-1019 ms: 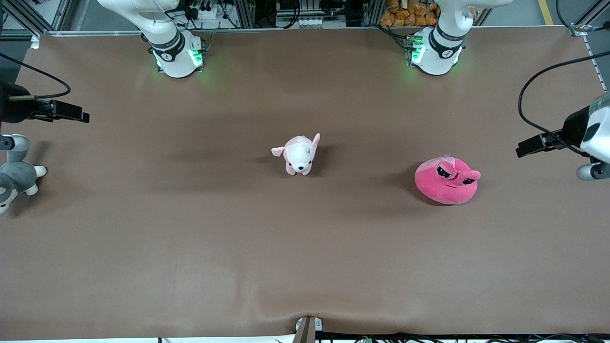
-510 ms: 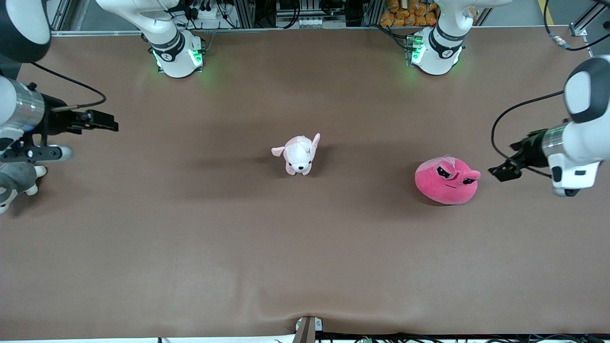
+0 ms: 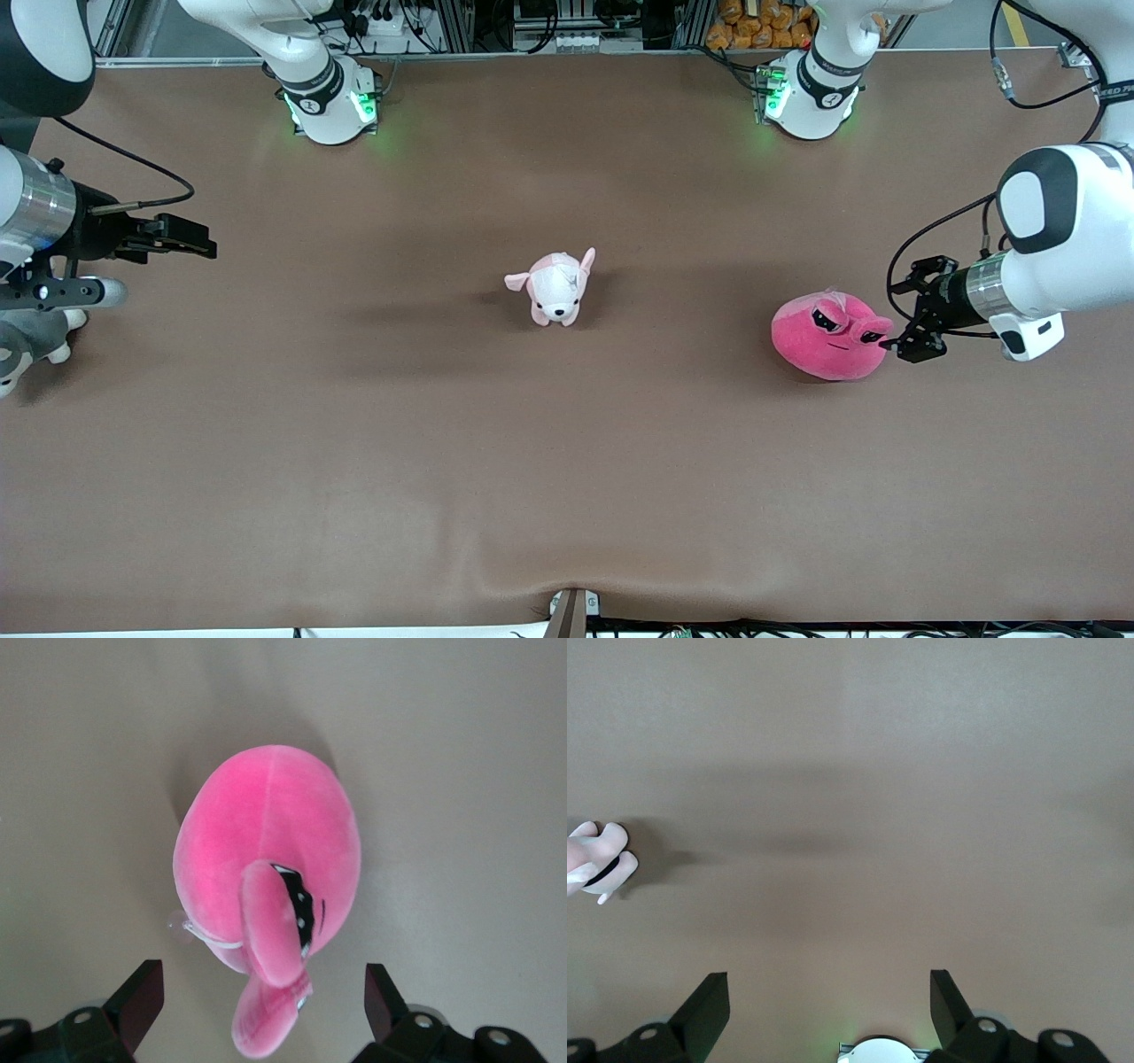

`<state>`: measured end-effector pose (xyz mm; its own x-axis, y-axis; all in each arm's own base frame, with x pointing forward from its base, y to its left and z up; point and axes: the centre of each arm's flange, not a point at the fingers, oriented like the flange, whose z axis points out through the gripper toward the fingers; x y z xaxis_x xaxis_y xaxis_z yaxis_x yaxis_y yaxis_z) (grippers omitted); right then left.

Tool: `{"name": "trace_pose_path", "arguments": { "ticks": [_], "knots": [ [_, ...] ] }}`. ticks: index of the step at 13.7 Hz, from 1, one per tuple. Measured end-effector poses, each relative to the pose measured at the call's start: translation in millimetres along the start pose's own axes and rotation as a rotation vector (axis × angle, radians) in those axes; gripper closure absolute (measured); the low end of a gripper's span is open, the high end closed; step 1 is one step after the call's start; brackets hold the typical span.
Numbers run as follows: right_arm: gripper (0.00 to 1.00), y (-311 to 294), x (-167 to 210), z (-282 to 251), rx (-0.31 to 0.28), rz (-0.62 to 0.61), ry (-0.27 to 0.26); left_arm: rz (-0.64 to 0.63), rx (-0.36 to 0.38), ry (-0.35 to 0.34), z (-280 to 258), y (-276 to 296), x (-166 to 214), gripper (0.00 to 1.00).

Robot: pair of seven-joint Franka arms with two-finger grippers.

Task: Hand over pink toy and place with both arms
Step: 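Reach the left gripper down to the pink plush and grasp it, then lift the pink plush with the left gripper while the right gripper approaches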

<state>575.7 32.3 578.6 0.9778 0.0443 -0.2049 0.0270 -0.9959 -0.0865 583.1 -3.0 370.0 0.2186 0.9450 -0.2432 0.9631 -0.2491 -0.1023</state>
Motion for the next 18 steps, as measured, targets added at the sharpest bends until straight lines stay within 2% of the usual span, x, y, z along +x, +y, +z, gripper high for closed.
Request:
{"name": "trace_pose_path", "arguments": {
  "ticks": [4,10,12,16,17,18],
  "knots": [
    [0.0,0.2,-2.0,2.4,0.0,-0.032,-0.019,-0.059,-0.01,-0.045,20.5,-1.3,0.7,0.0],
    [0.0,0.3,-2.2,9.2,0.001,-0.046,-0.042,-0.081,-0.005,-0.039,46.8,6.4,13.0,0.02],
    [0.0,1.4,-1.4,8.3,0.0,-0.044,-0.034,-0.081,-0.01,-0.037,46.2,8.1,13.5,0.25],
    [0.0,10.7,12.1,-4.7,-0.028,-0.03,0.098,-0.053,-0.041,-0.032,26.8,18.7,1.2,0.67],
    [0.0,13.7,13.1,-6.5,-0.036,-0.026,0.11,-0.04,-0.04,-0.036,18.2,21.7,-5.3,0.79],
    [0.0,15.5,13.1,-8.2,-0.038,-0.023,0.116,-0.026,-0.034,-0.042,7.8,24.5,-12.0,0.84]
  ]
}}
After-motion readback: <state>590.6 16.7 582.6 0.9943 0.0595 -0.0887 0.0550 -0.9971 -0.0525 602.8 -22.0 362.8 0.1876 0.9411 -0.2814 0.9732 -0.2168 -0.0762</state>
